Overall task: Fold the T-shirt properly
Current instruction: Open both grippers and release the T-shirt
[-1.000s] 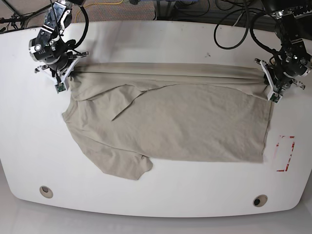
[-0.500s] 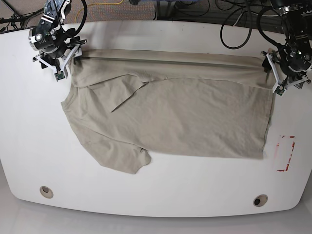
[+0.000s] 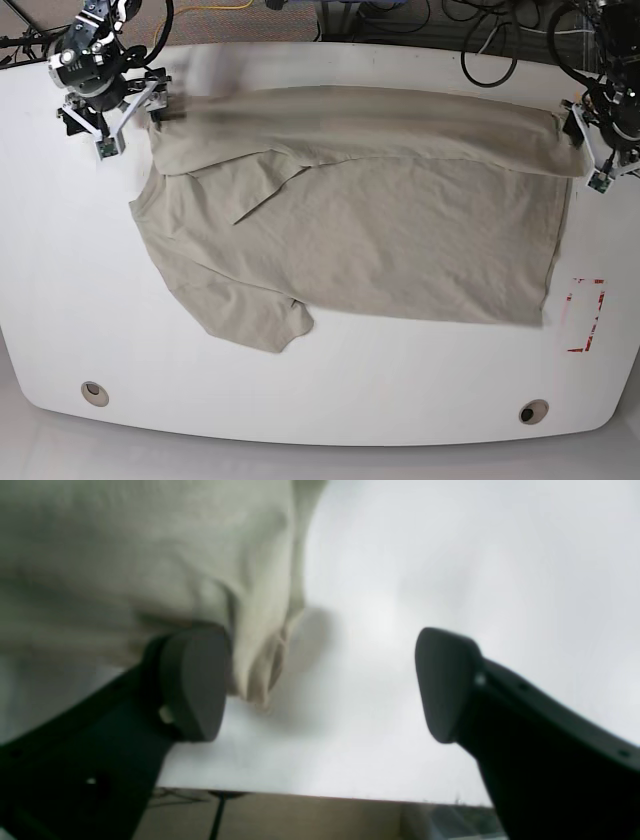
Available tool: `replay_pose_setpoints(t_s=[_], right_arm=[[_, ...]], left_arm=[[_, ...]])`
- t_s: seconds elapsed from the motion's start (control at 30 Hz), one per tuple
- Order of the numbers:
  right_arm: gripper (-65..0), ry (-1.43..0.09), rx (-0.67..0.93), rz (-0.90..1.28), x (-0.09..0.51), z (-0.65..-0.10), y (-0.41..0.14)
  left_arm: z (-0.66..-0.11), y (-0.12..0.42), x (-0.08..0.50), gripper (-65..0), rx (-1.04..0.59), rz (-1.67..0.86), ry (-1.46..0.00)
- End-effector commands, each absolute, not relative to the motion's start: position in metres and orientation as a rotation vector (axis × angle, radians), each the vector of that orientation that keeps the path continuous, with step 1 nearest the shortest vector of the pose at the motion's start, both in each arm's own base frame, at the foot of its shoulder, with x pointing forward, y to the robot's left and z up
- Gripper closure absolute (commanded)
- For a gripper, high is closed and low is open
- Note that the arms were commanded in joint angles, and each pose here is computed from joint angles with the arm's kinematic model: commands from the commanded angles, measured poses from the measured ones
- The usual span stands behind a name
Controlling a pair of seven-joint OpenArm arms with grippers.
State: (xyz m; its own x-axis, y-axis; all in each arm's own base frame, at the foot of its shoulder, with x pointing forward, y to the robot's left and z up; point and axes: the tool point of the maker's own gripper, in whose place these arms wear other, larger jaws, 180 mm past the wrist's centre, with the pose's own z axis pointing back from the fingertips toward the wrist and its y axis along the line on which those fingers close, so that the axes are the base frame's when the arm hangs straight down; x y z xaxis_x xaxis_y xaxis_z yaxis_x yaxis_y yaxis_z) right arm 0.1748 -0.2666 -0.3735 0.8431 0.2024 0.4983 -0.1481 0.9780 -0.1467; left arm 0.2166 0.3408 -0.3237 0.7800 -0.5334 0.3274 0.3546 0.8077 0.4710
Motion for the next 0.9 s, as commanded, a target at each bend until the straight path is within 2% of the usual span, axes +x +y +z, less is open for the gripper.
replay_pose_setpoints(t_s=[0.0, 0.23, 0.53, 0.87], right_arm=[[-52.0, -0.597, -0.089, 0.173, 0.181, -0.362, -0.267], [-50.3, -0.615, -0.040, 0.156, 0.175, -0.360, -0.264], [-50.3, -0.602, -0.109, 0.088, 0.161, -0.356, -0.292], [-50.3, -0.666, 0.044, 0.118, 0.175, -0.356, -0.252]], left_arm=[[-0.305, 0.333, 0.230, -46.5, 0.418, -0.522, -0.543], [-0.300, 0.324, 0.243, -46.5, 0.400, -0.467, -0.608], [-0.323, 0.332, 0.233, -46.4, 0.353, -0.396, -0.562], [-0.338, 0.328, 0.217, -46.4, 0.329, -0.412, -0.510]])
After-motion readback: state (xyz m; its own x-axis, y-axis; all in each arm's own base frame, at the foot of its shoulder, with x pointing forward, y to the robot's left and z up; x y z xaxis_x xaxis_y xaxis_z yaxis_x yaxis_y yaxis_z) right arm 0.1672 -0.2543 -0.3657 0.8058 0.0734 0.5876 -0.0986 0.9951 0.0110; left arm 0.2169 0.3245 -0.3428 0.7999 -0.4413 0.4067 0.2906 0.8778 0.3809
